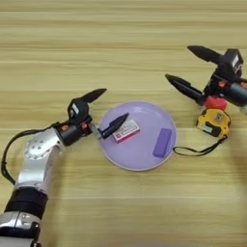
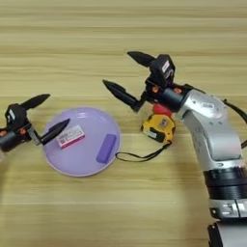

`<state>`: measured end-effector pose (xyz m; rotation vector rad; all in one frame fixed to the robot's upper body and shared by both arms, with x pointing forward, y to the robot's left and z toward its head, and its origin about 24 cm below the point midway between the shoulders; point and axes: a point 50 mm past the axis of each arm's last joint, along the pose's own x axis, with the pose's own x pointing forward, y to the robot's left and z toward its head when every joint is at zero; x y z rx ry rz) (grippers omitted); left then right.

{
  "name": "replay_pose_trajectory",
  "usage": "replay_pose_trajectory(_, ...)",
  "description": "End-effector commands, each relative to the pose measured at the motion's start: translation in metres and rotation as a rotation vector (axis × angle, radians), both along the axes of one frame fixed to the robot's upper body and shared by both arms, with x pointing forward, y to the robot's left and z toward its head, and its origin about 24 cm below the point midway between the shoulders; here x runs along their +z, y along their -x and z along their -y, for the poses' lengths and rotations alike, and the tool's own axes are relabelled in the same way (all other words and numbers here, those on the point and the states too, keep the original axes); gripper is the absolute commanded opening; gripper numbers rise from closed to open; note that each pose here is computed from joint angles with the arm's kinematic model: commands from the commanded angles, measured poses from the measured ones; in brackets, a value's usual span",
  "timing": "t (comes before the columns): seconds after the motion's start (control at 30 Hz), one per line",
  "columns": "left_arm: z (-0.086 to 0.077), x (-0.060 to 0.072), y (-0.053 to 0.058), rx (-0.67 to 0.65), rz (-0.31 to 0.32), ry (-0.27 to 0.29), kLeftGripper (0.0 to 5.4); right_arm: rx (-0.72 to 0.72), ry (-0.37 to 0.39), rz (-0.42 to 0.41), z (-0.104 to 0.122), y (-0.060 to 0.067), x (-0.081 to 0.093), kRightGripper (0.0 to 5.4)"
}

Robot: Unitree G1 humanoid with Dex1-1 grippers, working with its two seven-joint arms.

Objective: Move the objects on the table

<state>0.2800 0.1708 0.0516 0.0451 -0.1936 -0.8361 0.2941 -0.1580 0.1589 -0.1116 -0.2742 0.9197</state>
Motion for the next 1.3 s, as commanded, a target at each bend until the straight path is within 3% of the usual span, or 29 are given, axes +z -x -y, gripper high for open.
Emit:
replay_pose_trajectory(0.03,-0.005,0.005,-0.007,0.114,0.038,0.050,5.38,-0.076,-0.033,0.032,0.009,-0.002,-0.004,5.40)
replay_pose_trajectory(0.13,-0.008,0.005,-0.010,0.189,0.048,0.073,5.38,-0.097,-0.020,0.051,0.015,0.000,-0.010,5.40)
replay_pose_trajectory(0.43,-0.009,-0.003,-0.012,0.241,0.038,0.074,5.38,-0.067,0.159,-0.115,0.065,0.002,-0.048,5.40)
replay_pose_trajectory(0.67,-0.009,-0.005,-0.012,0.231,0.031,0.072,5.38,-0.092,0.219,-0.178,0.093,0.002,-0.061,5.40)
replay_pose_trajectory(0.8,-0.009,-0.006,-0.012,0.229,0.027,0.073,5.38,-0.194,0.225,-0.215,0.103,-0.009,-0.066,5.40)
replay_pose_trajectory(1.07,-0.008,-0.008,-0.011,0.220,0.021,0.074,5.38,-0.349,0.227,-0.361,0.092,-0.035,-0.081,5.40)
replay_pose_trajectory(1.3,-0.004,-0.009,-0.011,0.212,0.012,0.079,5.38,-0.371,0.257,-0.446,0.075,-0.043,-0.081,5.40)
